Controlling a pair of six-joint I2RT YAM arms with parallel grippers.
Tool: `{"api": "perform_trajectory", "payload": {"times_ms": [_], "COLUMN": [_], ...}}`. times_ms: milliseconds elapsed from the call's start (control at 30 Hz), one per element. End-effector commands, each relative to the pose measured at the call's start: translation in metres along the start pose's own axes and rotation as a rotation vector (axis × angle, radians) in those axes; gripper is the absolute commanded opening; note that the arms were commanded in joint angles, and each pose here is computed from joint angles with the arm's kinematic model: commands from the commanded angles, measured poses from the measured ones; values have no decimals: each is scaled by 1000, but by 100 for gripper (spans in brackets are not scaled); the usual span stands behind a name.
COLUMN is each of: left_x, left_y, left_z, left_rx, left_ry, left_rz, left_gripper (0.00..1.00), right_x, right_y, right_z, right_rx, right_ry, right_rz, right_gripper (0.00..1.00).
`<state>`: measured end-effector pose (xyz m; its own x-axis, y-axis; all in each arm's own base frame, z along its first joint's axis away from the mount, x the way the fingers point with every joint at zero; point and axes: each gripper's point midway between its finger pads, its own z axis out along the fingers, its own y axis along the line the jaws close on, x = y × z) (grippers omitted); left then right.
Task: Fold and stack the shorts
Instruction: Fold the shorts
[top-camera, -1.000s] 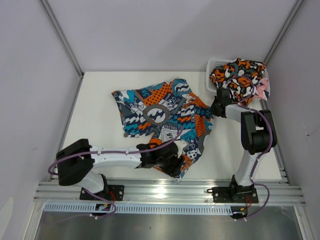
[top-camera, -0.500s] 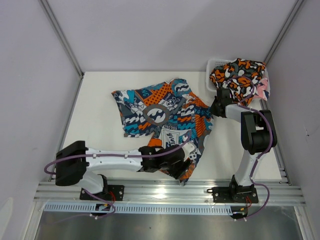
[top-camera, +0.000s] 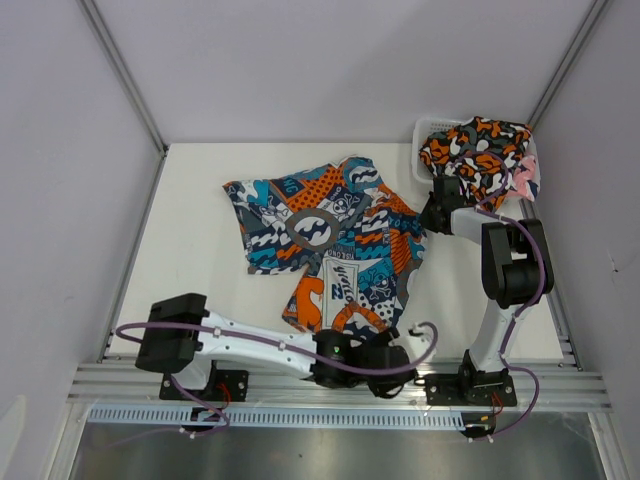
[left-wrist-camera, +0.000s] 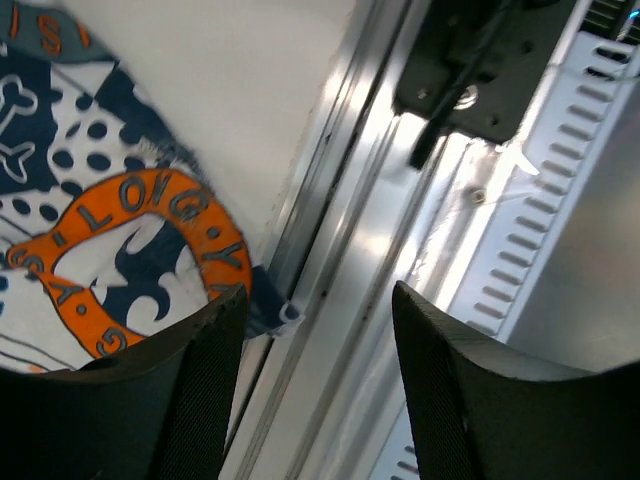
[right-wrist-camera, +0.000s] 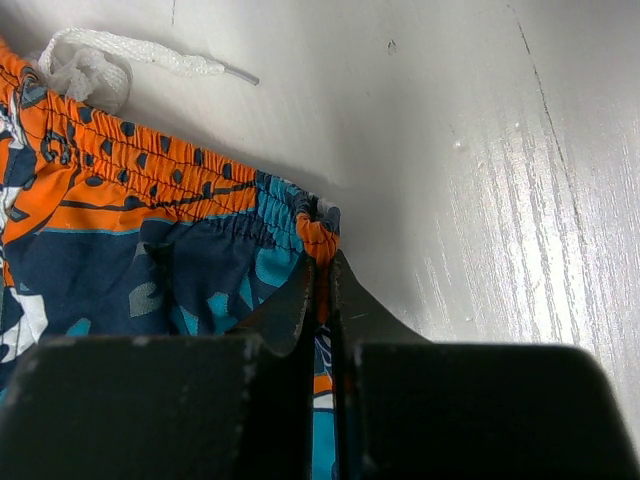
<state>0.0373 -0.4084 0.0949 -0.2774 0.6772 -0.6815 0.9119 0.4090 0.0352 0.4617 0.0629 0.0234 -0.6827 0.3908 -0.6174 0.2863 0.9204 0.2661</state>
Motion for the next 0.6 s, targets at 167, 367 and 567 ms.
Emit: {"api": "perform_trajectory", "payload": {"times_ms": [167,367,567], "left_x": [-20,-2,18], "left_y": [-16,-4,20], "left_z": [2,17,31], "left_rx": [-111,-194,-251], "left_ry": [-10,78,180], "left_rz": [192,238,192], "left_gripper": [62,63,64], "right_x": [-2,-2,-2], "right_y": [0,-1,-1], "right_z": [5,5,5], "right_rx": [3,5,4], "right_ry": [11,13,15], "right_rz": [7,10,10], "right_gripper": [0,0,0]}}
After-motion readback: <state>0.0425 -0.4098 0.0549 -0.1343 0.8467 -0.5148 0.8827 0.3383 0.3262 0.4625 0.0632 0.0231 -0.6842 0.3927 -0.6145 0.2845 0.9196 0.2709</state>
